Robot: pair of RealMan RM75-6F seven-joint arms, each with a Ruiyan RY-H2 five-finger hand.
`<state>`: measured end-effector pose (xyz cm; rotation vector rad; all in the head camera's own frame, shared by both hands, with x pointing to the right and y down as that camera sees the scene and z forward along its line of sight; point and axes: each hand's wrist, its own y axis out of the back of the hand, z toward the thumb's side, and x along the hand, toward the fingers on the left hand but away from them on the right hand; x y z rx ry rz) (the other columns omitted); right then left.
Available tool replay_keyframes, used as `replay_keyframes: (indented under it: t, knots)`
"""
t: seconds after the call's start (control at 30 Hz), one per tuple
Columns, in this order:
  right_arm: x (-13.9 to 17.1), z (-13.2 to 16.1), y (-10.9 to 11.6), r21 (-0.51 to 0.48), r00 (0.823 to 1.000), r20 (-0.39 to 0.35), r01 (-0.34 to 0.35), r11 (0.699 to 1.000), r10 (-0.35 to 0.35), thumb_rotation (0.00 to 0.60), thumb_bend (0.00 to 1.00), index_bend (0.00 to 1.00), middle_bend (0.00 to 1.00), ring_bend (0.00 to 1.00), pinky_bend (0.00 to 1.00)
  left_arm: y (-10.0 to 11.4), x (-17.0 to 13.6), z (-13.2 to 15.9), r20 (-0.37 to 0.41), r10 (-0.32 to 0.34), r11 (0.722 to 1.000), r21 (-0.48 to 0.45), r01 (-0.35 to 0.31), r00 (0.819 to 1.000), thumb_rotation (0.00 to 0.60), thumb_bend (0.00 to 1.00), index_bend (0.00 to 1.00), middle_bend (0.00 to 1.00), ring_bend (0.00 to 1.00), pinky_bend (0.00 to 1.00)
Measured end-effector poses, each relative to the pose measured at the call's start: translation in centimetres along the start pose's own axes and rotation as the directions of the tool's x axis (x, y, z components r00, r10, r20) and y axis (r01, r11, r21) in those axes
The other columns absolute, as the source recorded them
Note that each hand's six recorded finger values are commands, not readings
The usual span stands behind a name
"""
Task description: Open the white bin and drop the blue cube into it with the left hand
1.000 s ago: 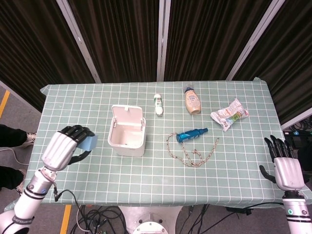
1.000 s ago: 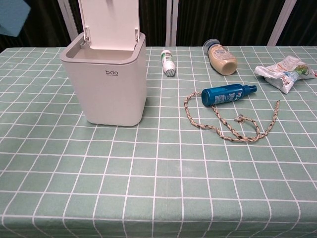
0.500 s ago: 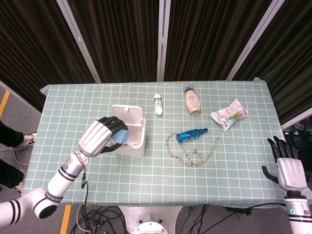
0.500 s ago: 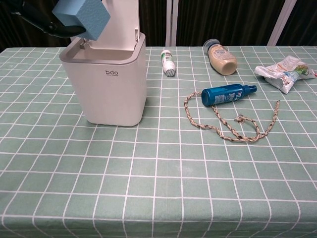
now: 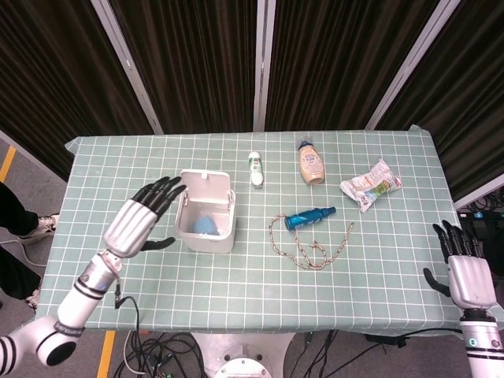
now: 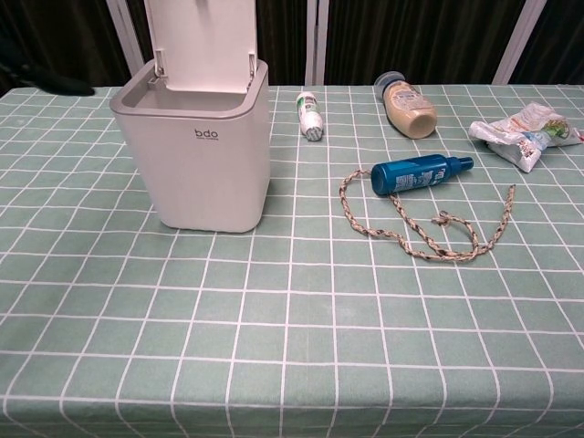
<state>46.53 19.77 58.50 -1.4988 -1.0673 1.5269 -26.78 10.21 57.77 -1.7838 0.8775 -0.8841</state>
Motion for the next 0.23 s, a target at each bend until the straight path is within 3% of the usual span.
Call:
replay_keyframes:
  t: [0.13,0.23]
  knots:
    - [0.1,0.1,0.2,0.002,1.0,-0.006,0.01,1.0,-0.01,0.6,0.21,0.0,0.0,0.0,0.0,0.4,-5.7,-4.2,-0.183,-0.01,0.997,0.075,0.024,0.983,0.6,0.07,0.06,0.06,0.04,0.18]
    - [0.1,0.3,-0.2,0.0,1.0,-0.014,0.002,1.0,-0.002,0.6,0.21,0.0,0.0,0.0,0.0,-0.2,-11.2,-7.4,-0.357,-0.067,0.987,0.112,0.114,0.932,0.6,0.07,0.06,0.06,0.03,0.16]
